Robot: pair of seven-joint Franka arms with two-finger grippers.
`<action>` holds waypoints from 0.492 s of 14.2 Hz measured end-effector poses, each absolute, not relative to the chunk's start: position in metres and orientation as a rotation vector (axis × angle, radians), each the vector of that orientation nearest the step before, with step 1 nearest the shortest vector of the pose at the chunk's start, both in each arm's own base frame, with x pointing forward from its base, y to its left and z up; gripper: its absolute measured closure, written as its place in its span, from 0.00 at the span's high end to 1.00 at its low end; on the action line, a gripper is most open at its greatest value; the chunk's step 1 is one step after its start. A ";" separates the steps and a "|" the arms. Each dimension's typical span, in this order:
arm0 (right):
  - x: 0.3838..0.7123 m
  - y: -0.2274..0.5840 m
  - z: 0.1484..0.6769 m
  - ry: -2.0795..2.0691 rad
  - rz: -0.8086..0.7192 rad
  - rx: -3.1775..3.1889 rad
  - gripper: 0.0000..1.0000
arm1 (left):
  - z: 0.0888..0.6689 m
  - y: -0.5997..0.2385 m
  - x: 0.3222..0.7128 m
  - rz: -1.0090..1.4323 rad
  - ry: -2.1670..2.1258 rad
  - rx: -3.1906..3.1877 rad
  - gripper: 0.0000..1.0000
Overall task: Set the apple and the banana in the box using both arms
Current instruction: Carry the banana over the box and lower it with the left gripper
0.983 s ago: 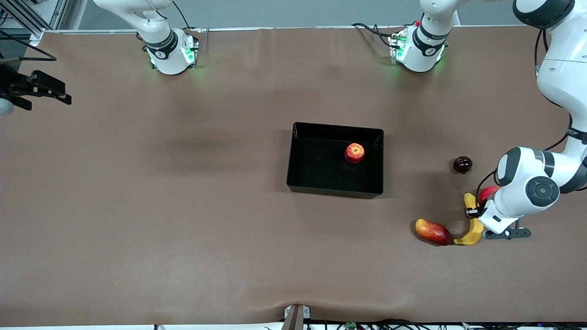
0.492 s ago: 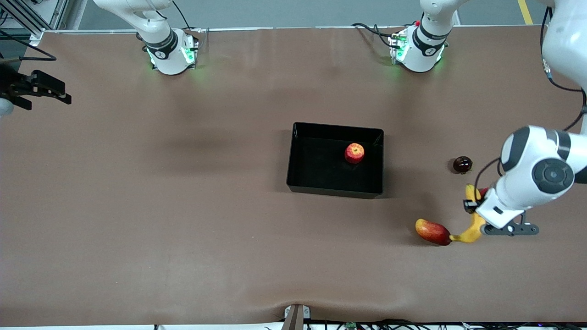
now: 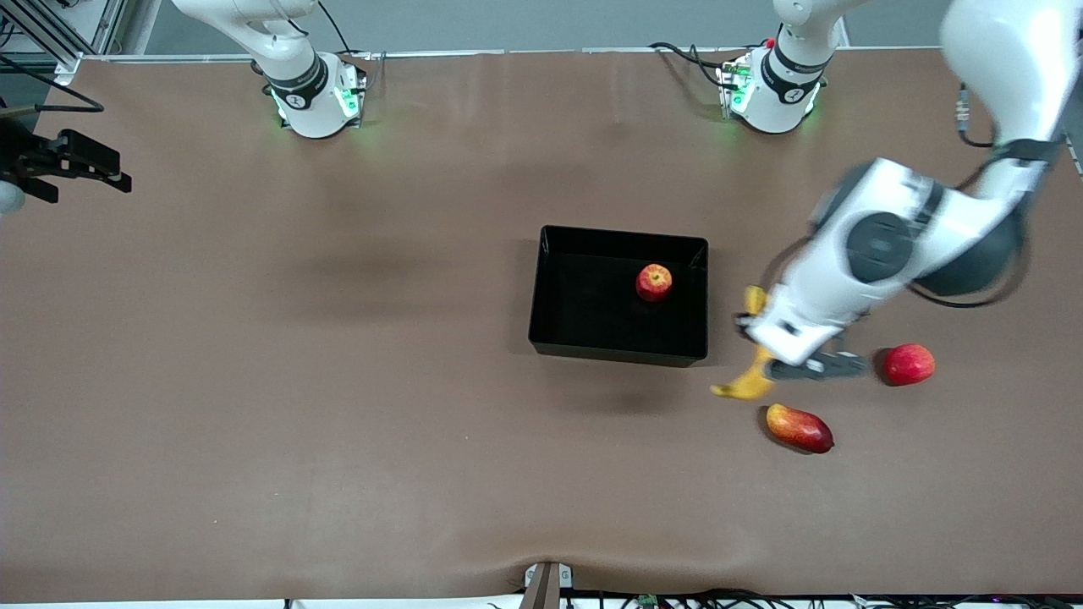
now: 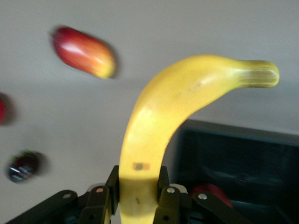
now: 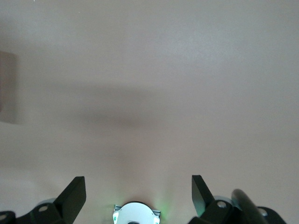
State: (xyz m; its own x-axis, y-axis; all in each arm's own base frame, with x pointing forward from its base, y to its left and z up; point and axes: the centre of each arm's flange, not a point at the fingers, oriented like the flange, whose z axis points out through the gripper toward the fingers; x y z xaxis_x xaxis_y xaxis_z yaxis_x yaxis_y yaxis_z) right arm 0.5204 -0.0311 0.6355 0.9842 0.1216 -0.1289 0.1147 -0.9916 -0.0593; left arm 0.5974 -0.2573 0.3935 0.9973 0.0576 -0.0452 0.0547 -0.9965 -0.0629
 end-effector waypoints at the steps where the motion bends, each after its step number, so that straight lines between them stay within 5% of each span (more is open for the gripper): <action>1: 0.520 -0.031 0.636 -0.183 0.205 -3.078 1.00 | 0.387 -0.297 0.579 0.087 -0.121 -3.076 0.34; 7: 0.520 -0.031 0.636 -0.183 0.206 -3.078 1.00 | 0.325 -0.440 0.485 0.190 -0.140 -3.024 0.34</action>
